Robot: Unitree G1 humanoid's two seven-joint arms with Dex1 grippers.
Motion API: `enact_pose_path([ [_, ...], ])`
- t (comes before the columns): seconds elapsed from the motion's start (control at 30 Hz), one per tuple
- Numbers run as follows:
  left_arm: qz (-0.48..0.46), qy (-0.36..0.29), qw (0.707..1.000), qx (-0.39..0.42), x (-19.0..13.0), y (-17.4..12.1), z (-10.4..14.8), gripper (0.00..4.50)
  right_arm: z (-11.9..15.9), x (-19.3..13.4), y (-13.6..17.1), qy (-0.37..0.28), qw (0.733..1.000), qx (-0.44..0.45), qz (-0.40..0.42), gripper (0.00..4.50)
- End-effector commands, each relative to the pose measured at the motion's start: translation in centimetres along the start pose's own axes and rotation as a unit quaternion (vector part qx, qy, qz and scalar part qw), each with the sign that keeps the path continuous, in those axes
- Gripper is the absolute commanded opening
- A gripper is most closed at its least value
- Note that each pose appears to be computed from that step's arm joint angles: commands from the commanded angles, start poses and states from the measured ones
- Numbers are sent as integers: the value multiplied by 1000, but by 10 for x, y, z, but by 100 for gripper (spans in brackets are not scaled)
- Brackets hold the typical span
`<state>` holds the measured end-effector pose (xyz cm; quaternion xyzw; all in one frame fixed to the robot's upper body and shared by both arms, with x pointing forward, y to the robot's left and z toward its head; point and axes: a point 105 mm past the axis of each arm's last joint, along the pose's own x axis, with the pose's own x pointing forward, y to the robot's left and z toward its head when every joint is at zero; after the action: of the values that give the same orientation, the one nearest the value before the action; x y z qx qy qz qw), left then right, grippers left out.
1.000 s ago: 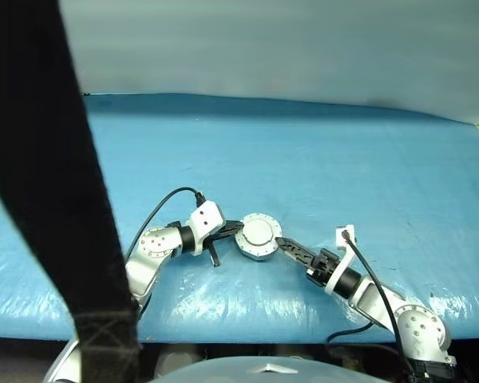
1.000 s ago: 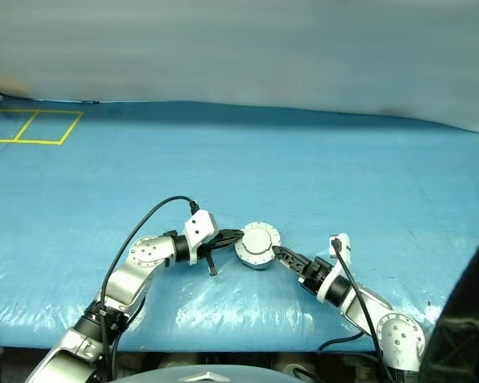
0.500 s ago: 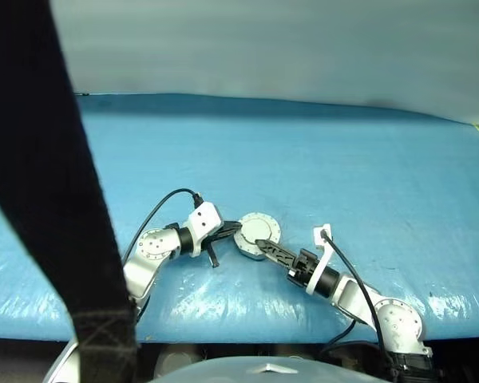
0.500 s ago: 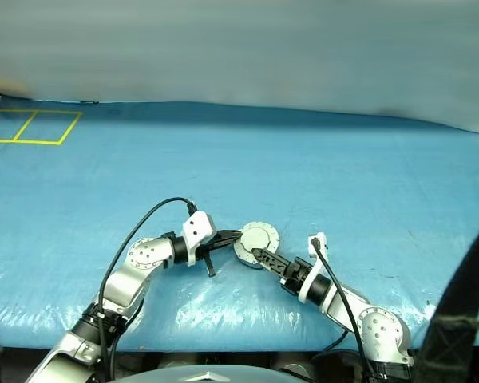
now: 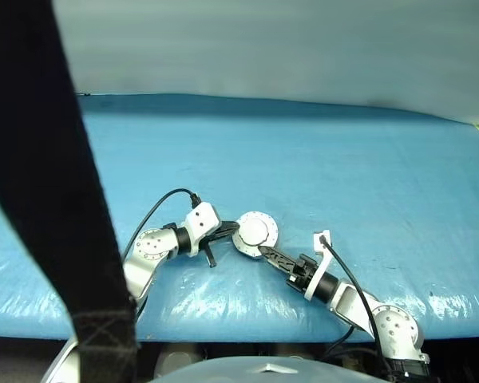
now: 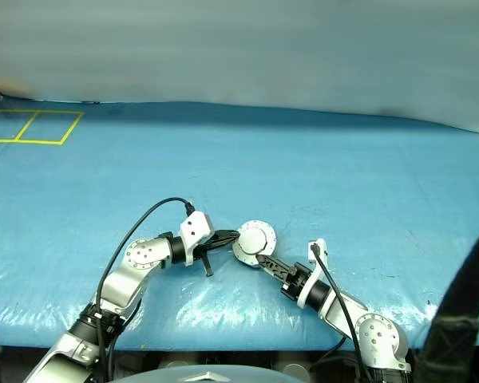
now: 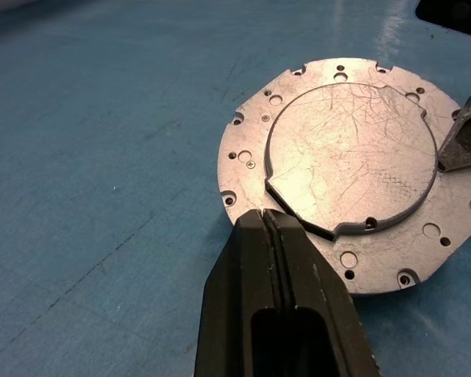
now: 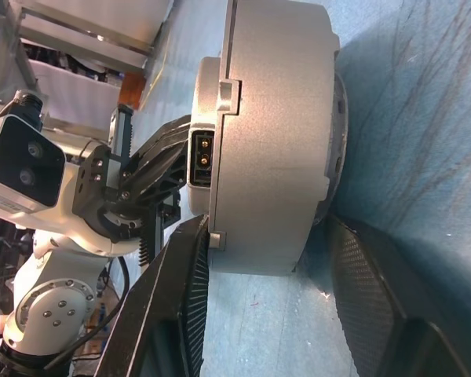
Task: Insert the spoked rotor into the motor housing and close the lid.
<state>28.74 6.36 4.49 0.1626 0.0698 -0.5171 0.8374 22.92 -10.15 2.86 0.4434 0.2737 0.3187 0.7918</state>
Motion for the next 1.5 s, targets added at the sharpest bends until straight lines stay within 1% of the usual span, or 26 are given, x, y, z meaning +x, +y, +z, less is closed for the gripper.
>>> enact_pose_path([
  [0.03,-17,19,999,-26,0,-13,-14,0,11,11,16,-26,999,-17,35,188],
  [0.1,-5,-17,999,-49,-5,-8,0,0,13,12,16,-34,999,-5,42,188],
  [0.17,-10,-72,992,-107,-15,-6,19,0,15,14,15,-39,998,1,38,188],
  [0.23,-21,-99,986,-136,-27,-5,29,0,17,16,15,-47,998,11,36,188],
  [0.47,60,-96,978,-176,-63,23,22,0,19,22,23,-55,997,28,56,188],
  [0.57,88,-91,975,-182,-73,31,18,0,20,26,27,-55,996,24,60,188],
  [0.77,111,-99,970,-191,-75,33,17,0,21,33,19,-58,998,18,33,188],
  [0.87,112,-100,970,-192,-74,32,18,0,25,33,16,-77,996,21,27,136],
  [0.9,111,-99,970,-194,-73,31,17,0,27,32,18,-82,996,22,35,125],
  [0.97,113,-101,969,-196,-73,31,17,0,29,31,21,-90,995,26,44,125],
  [1.13,119,-117,962,-215,-77,33,20,0,28,33,24,-81,995,25,45,125],
  [1.3,112,-170,945,-257,-86,35,32,0,35,35,44,-95,989,53,104,125],
  [1.4,125,-206,923,-300,-93,42,38,0,44,35,62,-110,980,70,150,125],
  [1.43,119,-231,910,-323,-96,43,43,0,47,35,69,-116,975,78,170,125],
  [1.5,105,-261,895,-347,-101,41,51,0,51,34,81,-119,969,86,200,125],
])
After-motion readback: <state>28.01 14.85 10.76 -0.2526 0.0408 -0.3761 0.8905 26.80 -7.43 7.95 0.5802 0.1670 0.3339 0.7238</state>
